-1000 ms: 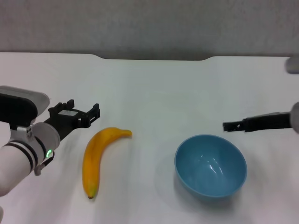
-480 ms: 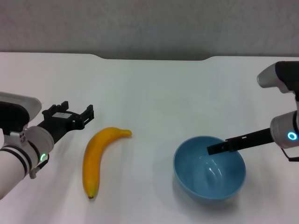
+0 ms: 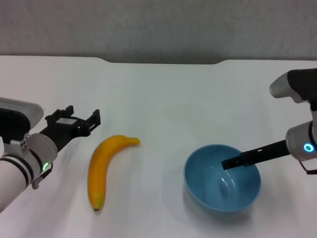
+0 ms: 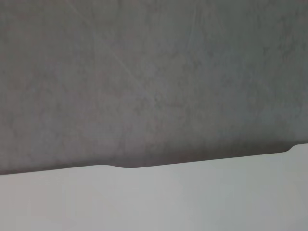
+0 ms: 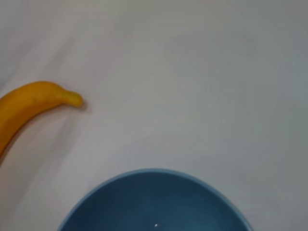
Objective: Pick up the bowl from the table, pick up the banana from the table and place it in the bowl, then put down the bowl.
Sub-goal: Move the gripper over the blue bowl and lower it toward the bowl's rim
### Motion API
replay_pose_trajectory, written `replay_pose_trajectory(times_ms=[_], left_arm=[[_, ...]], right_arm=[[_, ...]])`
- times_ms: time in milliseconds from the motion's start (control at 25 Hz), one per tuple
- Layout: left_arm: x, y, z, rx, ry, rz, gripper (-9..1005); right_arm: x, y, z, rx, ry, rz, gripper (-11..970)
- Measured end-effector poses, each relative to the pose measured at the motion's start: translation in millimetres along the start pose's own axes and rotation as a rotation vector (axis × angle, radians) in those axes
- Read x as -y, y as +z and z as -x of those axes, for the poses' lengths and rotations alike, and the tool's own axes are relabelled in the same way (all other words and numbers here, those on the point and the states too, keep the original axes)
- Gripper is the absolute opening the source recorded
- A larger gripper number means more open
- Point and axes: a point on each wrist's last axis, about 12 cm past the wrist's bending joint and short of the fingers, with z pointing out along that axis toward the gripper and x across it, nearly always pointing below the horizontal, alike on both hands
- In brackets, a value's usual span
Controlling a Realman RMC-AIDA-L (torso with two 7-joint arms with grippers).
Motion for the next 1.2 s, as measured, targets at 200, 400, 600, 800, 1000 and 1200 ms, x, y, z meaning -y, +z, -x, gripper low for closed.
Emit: replay_pose_trajectory(times_ms=[200,400,600,800,1000,1200], left_arm=[[-3.1,-1,-1,0.007,-0.01,0.007,774],[-3.1,-1,-1,0.007,-0.013,0.008,774],[-4.0,-2,-3,0.006,-0.016,0.01,774],[-6.4,-3,-7,0.003,-0.02,0.014,775],[-6.7,-3,-7,0.003,-0.022,0.015,775],[-7.3,-3,-9,-0.004,-0.022,0.017,775]], right_arm=[[-2.6,9,-1,-0.043,0.011,0.011,876],[-1.8,14,-4,-0.068,0.016,0.007,875],[-1.0,15,-5,-0.07,0.017,0.003,875],[1.1,14,-4,-0.082,-0.005,-0.025,784],[1.1,12,-1,-0.074,-0.021,-0.036,599],[2.7,12,0,-0.062,-0.024,-0.046,401]])
